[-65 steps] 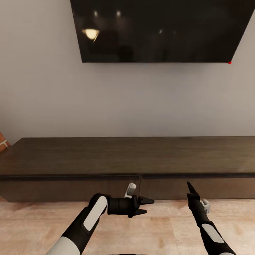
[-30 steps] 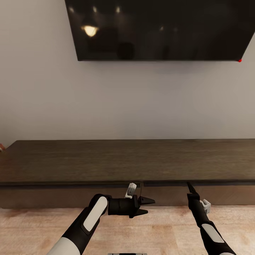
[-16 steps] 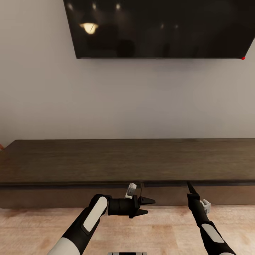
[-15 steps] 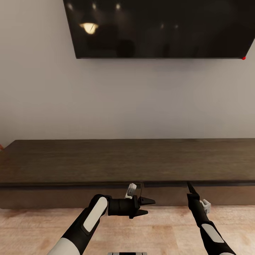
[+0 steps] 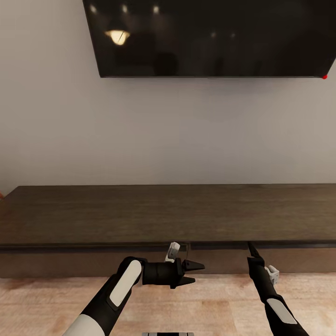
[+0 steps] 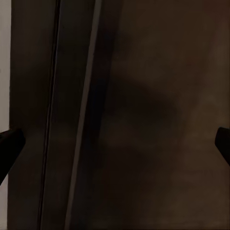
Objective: Place each of the two pumpkins and all three candles from the living room inside a cabinet in the living room (use any cabinet), then make sure every cabinet is closed, and position the cauldron so it is next to a table in the living room.
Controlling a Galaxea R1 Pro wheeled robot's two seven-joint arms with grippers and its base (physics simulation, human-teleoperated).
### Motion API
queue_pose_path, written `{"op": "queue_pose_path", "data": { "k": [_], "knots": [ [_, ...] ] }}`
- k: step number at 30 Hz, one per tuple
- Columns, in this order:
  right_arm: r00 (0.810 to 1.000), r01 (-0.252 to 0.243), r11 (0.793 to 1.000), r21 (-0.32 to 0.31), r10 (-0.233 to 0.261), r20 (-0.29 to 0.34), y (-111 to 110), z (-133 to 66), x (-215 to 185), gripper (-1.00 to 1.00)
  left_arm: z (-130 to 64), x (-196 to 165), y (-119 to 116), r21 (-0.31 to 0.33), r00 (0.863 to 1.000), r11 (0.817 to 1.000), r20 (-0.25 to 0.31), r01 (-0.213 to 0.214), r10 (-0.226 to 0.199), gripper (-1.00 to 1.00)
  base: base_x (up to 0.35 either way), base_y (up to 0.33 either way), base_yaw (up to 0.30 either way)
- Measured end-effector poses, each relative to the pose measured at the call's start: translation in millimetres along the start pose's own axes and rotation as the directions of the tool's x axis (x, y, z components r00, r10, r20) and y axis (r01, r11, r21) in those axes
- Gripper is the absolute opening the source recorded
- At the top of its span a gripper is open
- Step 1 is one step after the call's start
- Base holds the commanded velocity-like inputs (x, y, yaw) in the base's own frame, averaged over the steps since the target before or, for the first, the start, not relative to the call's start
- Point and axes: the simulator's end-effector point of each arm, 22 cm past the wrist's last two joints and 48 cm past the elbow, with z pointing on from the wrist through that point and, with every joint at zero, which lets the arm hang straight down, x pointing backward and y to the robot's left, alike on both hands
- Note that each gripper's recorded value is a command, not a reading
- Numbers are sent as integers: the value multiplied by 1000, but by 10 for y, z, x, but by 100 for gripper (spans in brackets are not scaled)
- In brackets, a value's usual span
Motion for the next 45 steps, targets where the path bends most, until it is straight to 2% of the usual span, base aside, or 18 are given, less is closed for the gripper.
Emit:
{"op": "queue_pose_path", "data": {
  "k": [12, 13, 21, 30, 35, 45],
  "knots": [
    [1000, 5, 1000, 14, -5, -4, -60, -40, 10, 100, 0, 0, 0, 0, 1000, 1000, 0, 0, 0, 100, 17, 0, 0],
    [1000, 5, 1000, 18, -5, -4, -68, -40, 10, -100, 1, 0, -1, 0, 1000, 1000, 0, 0, 0, 100, 0, 0, 0],
    [1000, 6, 1000, 29, -5, -9, -95, -42, 24, -100, 6, 6, -2, 1, 1000, 1000, -1, 1, -1, 100, -6, 0, 0],
    [1000, 8, 1000, 4, -8, -13, 48, 79, 41, -100, 10, 31, 12, 2, 1000, 1000, -1, 5, -5, 100, -48, 0, 0],
    [1000, 8, 1000, -14, -8, -12, 99, 86, 40, -100, 18, 50, 16, 1, 1000, 1000, -4, 4, -4, 100, -26, 0, 0],
    [1000, 11, 1000, -12, -11, -10, 109, 98, 27, -100, 44, 62, -7, 6, 1000, 1000, -6, 4, -4, 100, -48, 0, 0]
  ]
}}
